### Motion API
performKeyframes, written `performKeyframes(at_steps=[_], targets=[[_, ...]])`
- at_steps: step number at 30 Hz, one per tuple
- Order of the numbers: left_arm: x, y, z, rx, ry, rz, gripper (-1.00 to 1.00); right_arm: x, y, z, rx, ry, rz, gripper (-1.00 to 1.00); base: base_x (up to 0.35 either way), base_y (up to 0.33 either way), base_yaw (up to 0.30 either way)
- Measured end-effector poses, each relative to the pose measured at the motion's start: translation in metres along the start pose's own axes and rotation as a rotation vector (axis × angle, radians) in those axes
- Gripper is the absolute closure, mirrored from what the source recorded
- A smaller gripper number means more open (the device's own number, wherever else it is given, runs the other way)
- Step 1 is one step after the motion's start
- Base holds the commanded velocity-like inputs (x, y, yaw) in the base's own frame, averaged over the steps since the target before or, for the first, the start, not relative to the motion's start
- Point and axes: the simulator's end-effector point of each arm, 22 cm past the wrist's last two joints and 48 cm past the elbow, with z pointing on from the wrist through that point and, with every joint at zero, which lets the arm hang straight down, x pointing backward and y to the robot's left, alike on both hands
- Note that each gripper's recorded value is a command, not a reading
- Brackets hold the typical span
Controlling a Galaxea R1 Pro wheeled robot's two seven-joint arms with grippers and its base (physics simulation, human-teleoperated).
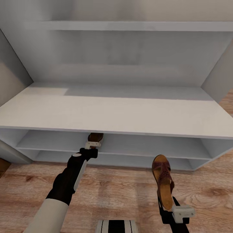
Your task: Pick up the two gym shoes and the two sandals from the corridor floor and place them onto the hallstand (shoe rack) in the corridor, making sure they are on the rack and not on the floor. Arrange them so the two gym shoes are next to each other and the two sandals are next to each other.
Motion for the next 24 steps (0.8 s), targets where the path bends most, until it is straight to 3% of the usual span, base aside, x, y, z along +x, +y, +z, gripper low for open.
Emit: performKeyframes(at_steps=[24], targets=[[0.0, 0.001, 0.0, -0.001, 0.0, 0.0, 1.0, 0.017, -0.019, -0.015, 0.017, 0.03, -0.029, 1.0, 0.0, 0.0, 0.0]])
